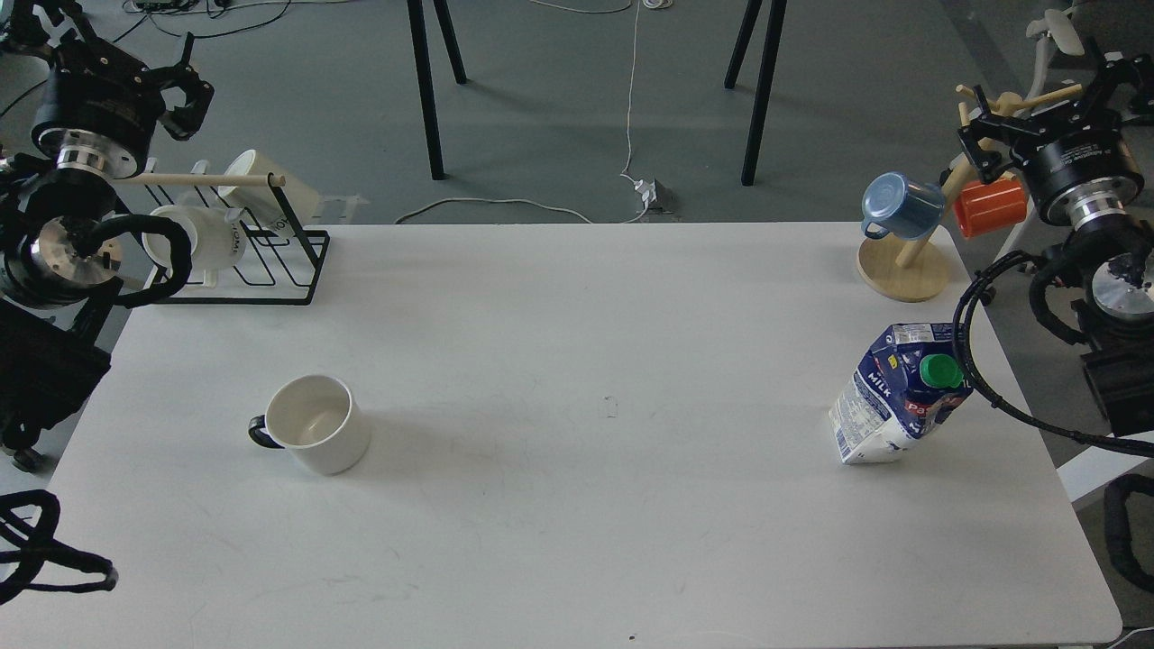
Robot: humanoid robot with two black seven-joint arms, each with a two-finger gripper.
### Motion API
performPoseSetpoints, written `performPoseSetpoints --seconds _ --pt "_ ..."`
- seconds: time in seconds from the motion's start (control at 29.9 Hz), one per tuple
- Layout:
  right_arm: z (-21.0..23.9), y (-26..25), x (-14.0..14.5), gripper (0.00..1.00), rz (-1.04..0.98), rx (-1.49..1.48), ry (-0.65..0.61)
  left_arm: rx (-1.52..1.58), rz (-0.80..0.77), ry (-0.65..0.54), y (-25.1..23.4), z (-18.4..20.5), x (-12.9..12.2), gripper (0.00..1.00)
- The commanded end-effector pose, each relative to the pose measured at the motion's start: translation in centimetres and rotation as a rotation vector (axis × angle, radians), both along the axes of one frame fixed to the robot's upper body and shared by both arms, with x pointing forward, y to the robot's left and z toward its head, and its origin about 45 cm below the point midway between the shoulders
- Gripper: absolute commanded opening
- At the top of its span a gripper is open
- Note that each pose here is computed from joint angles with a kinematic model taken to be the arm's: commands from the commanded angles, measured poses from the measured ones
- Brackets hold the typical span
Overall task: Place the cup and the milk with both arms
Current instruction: 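Move the left gripper down toward the white mug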
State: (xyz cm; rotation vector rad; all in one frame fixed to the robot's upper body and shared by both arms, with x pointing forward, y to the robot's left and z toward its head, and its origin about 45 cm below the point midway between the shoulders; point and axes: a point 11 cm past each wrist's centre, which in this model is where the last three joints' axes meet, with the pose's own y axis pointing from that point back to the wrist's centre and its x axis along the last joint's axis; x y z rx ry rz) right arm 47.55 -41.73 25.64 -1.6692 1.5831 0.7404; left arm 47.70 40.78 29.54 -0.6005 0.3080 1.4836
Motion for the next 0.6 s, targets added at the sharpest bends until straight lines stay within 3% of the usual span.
performPoseSetpoints --seconds 0.0,0.17,0.33,0.47,0.57 --pt "0.2 0.2 0.1 1.00 0.004 -0.002 -0.005 0.000 -0.010 -0.009 -0.1 -0.1 -0.1 0.99" --pt "0.3 0.4 0.2 1.00 0.010 -0.003 -0.008 -0.011 -0.017 -0.014 -0.2 -0.2 -0.2 0.99" --pt "1.1 1.0 0.3 1.00 0.030 0.003 -0.033 0.027 -0.156 -0.037 -1.7 -0.7 -0.8 0.99" --pt "2.4 1.9 0.5 1.00 0.066 0.002 -0.070 0.297 -0.246 0.028 -2.0 -1.3 -1.7 0.99" --pt "3.0 2.2 0.5 1.00 0.080 0.000 -0.087 0.565 -0.363 0.013 -3.2 0.2 -2.9 0.98"
